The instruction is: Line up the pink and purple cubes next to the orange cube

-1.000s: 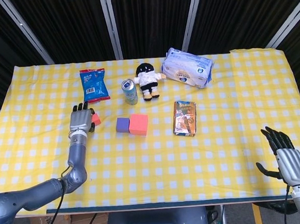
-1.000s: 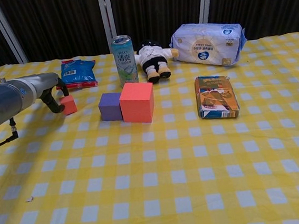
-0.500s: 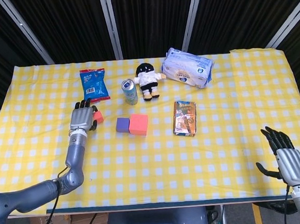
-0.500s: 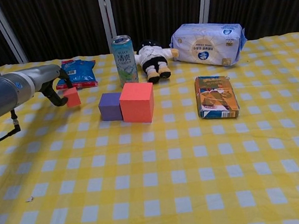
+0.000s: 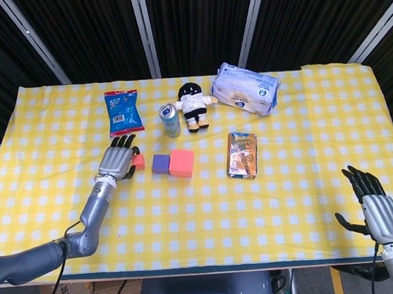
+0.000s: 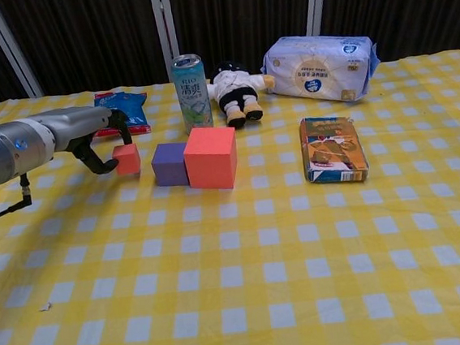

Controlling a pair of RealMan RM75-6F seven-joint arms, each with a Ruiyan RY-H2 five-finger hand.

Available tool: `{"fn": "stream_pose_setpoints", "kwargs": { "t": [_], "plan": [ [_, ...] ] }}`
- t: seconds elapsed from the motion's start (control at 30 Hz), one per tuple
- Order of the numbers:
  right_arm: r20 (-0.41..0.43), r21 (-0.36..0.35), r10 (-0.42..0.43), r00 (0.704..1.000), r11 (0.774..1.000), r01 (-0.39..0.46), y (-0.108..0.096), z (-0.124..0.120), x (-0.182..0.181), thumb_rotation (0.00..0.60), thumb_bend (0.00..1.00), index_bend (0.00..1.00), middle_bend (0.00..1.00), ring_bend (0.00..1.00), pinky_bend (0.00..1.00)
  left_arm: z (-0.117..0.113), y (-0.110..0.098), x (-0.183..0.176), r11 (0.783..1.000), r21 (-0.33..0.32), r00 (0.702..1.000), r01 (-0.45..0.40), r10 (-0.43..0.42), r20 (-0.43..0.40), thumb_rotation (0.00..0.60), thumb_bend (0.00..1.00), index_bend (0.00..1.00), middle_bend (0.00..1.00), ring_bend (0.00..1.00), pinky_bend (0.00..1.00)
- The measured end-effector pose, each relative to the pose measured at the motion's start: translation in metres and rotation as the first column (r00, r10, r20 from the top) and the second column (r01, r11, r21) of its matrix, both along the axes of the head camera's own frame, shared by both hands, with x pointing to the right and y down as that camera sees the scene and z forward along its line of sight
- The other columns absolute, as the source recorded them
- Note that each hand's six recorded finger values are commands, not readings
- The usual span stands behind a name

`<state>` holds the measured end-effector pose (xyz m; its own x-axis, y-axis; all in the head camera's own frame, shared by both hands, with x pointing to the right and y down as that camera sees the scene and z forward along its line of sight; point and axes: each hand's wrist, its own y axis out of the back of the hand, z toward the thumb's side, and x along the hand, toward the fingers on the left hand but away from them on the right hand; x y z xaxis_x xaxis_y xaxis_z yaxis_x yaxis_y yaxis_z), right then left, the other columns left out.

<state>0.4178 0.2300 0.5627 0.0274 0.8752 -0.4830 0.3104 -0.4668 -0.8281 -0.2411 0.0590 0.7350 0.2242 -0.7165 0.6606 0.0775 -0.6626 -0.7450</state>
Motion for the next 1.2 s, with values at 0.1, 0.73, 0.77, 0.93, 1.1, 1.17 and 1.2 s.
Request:
{"fn": "stream_pose_setpoints", "kwargs": {
  "t": [0.1,0.73,0.77,0.93,1.1,1.17,1.2],
  "plan": [
    [0.003,-0.004,0.001,1.000,1.000,-0.001,0.0003,0.0004,-0.0002,0.600,0.34,0.00,0.00,0.00,0.00,0.0001,0.0002,-0.0008,1.000,0.007,1.000,-0.023,0.023,0.002,0.600,0.52,0.36,0.00,0.00,0.00],
    [0.004,-0.002,0.005,1.000,1.000,-0.005,-0.0002,-0.0001,0.0001,0.600,0.34,0.00,0.00,0.00,0.00,0.0077,0.0021,0.0062,0.998,0.016,0.998,-0.059,0.059,-0.018,0.600,0.50,0.36,0.00,0.00,0.00],
    [0.004,-0.003,0.005,1.000,1.000,-0.005,0.0001,0.0001,0.0002,0.600,0.34,0.00,0.00,0.00,0.00,0.0078,0.0021,0.0064,0.998,0.017,0.998,-0.060,0.060,-0.018,0.600,0.49,0.36,0.00,0.00,0.00],
    [0.005,-0.003,0.003,1.000,1.000,-0.003,0.0002,0.0000,-0.0002,0.600,0.34,0.00,0.00,0.00,0.00,0.0086,0.0019,0.0075,0.998,0.020,0.998,-0.059,0.059,-0.019,0.600,0.42,0.35,0.00,0.00,0.00],
    [0.005,-0.004,0.003,1.000,1.000,-0.003,0.0000,-0.0002,-0.0002,0.600,0.34,0.00,0.00,0.00,0.00,0.0091,0.0024,0.0078,0.998,0.023,0.998,-0.052,0.053,-0.021,0.600,0.39,0.34,0.00,0.00,0.00],
    [0.005,-0.006,0.002,1.000,1.000,-0.002,0.0002,-0.0001,-0.0002,0.600,0.34,0.00,0.00,0.00,0.00,0.0093,0.0026,0.0077,0.998,0.024,0.998,-0.051,0.051,-0.022,0.600,0.38,0.33,0.00,0.00,0.00],
    [0.004,-0.007,0.003,1.000,1.000,-0.003,0.0007,0.0001,-0.0002,0.600,0.34,0.00,0.00,0.00,0.00,0.0093,0.0028,0.0074,0.998,0.024,0.998,-0.051,0.051,-0.021,0.600,0.38,0.33,0.00,0.00,0.00]
  ]
}}
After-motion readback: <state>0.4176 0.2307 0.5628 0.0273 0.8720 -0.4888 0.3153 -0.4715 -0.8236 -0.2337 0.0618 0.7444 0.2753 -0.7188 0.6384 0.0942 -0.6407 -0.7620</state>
